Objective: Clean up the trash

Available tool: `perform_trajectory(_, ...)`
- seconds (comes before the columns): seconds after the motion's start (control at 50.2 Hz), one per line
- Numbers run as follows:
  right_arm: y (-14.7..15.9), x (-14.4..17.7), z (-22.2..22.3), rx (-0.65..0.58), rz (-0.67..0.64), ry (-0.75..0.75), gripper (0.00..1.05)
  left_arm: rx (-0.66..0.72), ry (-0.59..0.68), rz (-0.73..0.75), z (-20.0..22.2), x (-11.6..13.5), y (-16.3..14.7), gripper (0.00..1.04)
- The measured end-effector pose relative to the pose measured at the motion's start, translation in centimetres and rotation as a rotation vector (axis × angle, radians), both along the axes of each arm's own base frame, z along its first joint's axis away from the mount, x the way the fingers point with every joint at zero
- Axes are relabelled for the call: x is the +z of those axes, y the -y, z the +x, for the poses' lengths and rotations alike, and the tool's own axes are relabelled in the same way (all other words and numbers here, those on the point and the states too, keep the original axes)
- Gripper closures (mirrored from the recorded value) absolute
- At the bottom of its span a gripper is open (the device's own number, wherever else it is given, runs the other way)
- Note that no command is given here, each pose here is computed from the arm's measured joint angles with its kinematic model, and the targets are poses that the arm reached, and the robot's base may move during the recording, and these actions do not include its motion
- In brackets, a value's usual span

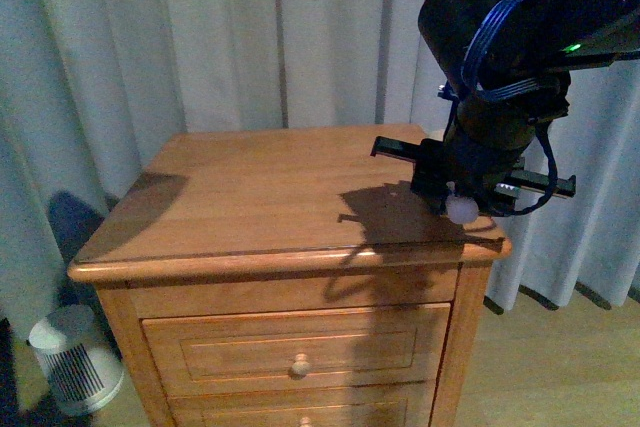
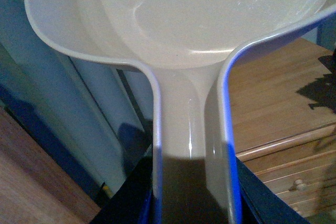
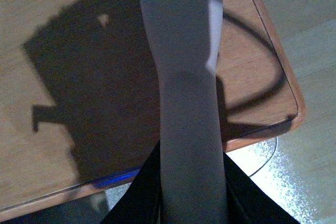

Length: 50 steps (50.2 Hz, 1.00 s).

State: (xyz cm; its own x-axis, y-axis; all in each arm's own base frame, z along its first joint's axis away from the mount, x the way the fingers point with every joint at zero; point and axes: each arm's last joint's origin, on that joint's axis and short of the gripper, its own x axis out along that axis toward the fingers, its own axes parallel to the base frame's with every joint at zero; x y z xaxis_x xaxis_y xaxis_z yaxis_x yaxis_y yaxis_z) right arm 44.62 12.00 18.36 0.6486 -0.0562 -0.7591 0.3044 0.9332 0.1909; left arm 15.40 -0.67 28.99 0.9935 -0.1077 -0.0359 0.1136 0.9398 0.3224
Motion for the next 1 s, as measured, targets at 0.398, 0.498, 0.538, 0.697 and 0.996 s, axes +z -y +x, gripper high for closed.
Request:
perform_trajectory(0.398, 1.9, 4.5, -2.1, 0.074, -0.063, 0.211, 0.84, 0.000, 0.000, 0.000, 0.0, 0.0, 0.0, 0.79)
perform_trajectory(0.498, 2.7, 8.9, -4.5, 0.118, -0.109, 0.362, 0.84, 0.000, 0.000, 0.000, 0.0, 0.0, 0.0, 0.79)
perform_trajectory(0.538, 3.1, 10.2, -5.5, 0.121, -0.125, 0.409, 0.84, 0.000, 0.000, 0.000, 0.0, 0.0, 0.0, 0.79)
perform_trajectory(0.697, 4.5, 13.2, -9.8, 0.114, -0.175, 0.533, 0.84, 0.000, 0.000, -0.001, 0.0, 0.0, 0.0, 0.79)
perform_trajectory(0.996, 7.0, 14.9, -20.1, 0.126, -0.304, 0.721, 0.84, 0.000, 0.000, -0.001, 0.0, 0.0, 0.0, 0.79)
